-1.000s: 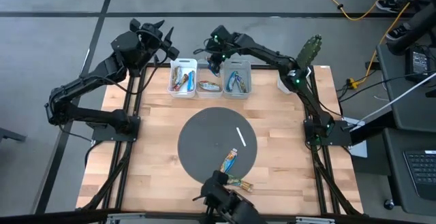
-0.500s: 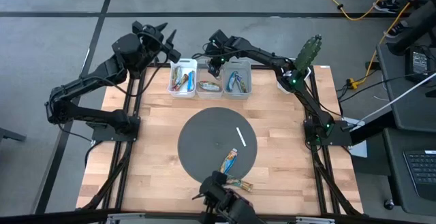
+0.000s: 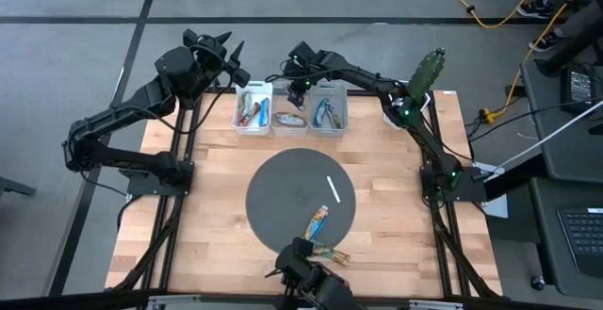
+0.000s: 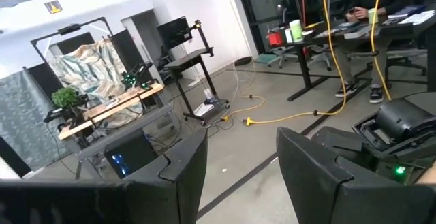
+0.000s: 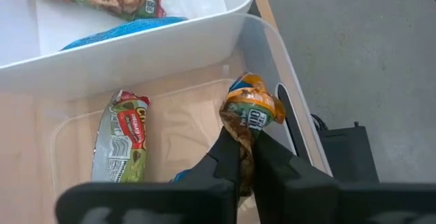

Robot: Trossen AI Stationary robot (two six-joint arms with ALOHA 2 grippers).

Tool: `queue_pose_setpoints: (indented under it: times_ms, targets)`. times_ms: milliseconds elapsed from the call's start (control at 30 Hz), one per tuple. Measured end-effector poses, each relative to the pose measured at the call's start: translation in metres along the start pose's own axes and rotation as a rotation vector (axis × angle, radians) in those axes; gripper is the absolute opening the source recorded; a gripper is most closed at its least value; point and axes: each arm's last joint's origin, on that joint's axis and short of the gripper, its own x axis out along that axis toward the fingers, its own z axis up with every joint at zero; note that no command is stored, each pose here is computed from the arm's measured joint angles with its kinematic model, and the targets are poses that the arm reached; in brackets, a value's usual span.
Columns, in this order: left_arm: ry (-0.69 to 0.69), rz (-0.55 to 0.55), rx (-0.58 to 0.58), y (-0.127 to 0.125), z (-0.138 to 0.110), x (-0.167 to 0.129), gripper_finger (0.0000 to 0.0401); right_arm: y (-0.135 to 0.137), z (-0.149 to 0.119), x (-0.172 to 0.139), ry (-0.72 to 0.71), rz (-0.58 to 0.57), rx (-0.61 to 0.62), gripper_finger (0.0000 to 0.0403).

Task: Pick and place Granola Bars by type
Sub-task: Put the yellow granola bar into the transparent bin

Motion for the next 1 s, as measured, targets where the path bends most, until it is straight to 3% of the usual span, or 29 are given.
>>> queue_pose_setpoints:
  times_ms: [233, 400, 767, 1000]
  targets:
    - [0.000, 0.000, 0.009, 0.000, 0.000, 0.000, 0.0169, 0.000, 0.000, 0.000, 0.000, 0.001, 0.016, 0.0035]
    - [0.010, 0.024, 0.115, 0.001, 0.000, 0.000, 0.0169, 0.002, 0.000, 0.000, 0.000, 0.005, 0.025, 0.0028]
    - [0.110, 0.221, 0.270, 0.007, -0.002, -0.001, 0.0169, 0.010, 0.003, 0.002, -0.001, 0.019, 0.036, 0.0037]
    - [0.196, 0.362, 0.338, 0.015, -0.005, 0.001, 0.0169, 0.010, 0.002, 0.002, 0.000, 0.032, 0.033, 0.0019]
